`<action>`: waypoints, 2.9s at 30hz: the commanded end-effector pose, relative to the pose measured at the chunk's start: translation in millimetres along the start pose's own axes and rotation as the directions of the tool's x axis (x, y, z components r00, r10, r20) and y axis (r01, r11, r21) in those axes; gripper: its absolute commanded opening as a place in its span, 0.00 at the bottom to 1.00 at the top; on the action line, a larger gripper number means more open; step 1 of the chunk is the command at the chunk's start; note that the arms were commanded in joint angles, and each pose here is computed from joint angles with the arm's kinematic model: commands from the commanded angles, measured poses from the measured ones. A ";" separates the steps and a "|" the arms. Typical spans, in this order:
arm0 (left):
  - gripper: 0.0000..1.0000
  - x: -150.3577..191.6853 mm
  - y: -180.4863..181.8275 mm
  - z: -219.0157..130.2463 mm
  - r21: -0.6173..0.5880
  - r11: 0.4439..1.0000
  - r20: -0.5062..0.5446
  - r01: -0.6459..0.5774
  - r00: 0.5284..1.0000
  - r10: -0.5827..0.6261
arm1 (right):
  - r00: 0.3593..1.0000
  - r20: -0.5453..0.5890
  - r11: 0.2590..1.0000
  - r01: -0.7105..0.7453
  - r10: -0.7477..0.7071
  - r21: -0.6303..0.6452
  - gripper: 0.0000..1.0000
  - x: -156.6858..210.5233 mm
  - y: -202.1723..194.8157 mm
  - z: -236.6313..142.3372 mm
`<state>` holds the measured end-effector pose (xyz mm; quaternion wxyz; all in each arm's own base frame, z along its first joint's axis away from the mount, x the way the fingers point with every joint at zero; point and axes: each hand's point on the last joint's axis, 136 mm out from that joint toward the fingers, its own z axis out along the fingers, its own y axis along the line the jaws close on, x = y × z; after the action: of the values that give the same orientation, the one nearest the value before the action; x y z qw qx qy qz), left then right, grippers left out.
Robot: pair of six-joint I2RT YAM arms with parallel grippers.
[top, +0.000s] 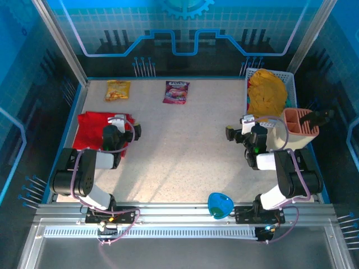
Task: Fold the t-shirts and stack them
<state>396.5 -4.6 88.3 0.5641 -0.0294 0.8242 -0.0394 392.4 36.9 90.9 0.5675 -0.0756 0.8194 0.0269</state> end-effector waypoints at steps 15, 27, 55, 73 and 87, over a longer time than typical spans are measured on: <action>0.99 -6.7 1.0 -0.9 -0.003 1.000 0.033 0.007 0.999 -0.007 | 1.000 0.021 1.000 0.005 -0.005 -0.002 1.00 -8.9 -3.4 3.5; 0.99 -15.2 -3.6 -2.5 -0.006 1.000 0.011 -0.019 1.000 0.019 | 0.996 0.058 0.997 0.058 -0.061 0.055 1.00 -19.4 1.5 -8.6; 0.82 -35.9 -67.9 -96.1 0.033 0.953 -0.364 0.301 0.892 -0.269 | 0.844 -0.354 0.768 -0.102 0.404 0.633 1.00 -138.3 -79.9 29.5; 0.79 -18.8 -69.6 -126.4 0.030 0.927 -0.402 0.375 0.853 -0.332 | 0.692 -0.457 0.705 -0.106 0.558 0.701 0.79 -27.0 -136.7 82.5; 0.79 -16.4 -68.7 -125.7 0.020 0.926 -0.407 0.376 0.850 -0.336 | 0.699 -0.426 0.677 -0.113 0.575 0.727 0.20 -30.9 -148.8 79.9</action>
<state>291.0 -62.8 163.1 0.3878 -0.1392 0.8935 -0.1789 505.8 -87.8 77.0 0.2166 0.2733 0.9227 -0.1644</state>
